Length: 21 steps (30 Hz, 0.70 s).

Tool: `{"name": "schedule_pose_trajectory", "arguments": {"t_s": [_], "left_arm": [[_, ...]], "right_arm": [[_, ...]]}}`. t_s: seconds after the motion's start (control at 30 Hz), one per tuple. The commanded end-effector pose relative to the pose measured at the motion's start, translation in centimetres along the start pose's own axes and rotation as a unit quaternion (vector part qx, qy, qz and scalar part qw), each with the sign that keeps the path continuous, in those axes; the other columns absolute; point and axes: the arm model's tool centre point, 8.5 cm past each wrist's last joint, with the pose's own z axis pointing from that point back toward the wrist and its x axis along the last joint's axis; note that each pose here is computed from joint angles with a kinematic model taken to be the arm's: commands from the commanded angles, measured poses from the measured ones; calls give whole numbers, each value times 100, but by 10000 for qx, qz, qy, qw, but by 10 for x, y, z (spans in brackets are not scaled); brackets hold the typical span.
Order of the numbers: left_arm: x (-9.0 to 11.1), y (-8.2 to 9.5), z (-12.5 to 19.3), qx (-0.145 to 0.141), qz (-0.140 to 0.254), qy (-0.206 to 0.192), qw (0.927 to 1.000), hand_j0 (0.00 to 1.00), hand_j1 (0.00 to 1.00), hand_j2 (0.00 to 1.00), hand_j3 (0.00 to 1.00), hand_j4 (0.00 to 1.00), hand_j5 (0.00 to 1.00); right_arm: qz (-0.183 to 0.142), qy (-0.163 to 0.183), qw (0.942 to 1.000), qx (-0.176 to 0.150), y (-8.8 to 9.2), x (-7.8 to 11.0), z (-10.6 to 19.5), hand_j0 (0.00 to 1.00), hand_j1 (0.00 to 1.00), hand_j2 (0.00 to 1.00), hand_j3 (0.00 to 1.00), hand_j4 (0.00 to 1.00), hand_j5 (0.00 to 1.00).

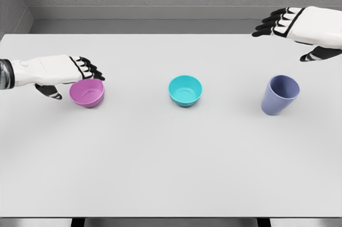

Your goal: Stacking bowl and cup with both arms

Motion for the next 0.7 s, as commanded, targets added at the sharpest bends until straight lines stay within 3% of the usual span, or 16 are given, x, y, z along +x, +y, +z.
{"name": "schedule_pose_trajectory", "arguments": {"t_s": [0.0, 0.1, 0.3, 0.4, 0.67], "left_arm": [[3, 0, -7, -16, -6, -38, 10000, 100, 100, 100, 100, 100, 100], [2, -1, -8, -24, 17, -36, 10000, 100, 100, 100, 100, 100, 100], [3, -11, -19, -165, 41, -62, 9998, 100, 100, 100, 100, 100, 100], [0, -18, -21, -279, 76, -13, 9996, 100, 100, 100, 100, 100, 100], [-2, -15, -26, -225, 107, -6, 9997, 100, 100, 100, 100, 100, 100]], "right_arm": [[63, 97, 9999, 77, 2, -3, 1, 100, 100, 100, 100, 100, 100], [-88, 70, 9997, 228, 19, -1, -1, 100, 100, 100, 100, 100, 100], [-213, 328, 9987, 328, 26, -16, 11, 100, 100, 100, 100, 100, 100], [-322, 332, 9978, 466, 39, -15, 12, 100, 100, 100, 100, 100, 100], [-421, 446, 9960, 647, 54, -21, 14, 100, 100, 100, 100, 100, 100]]}}
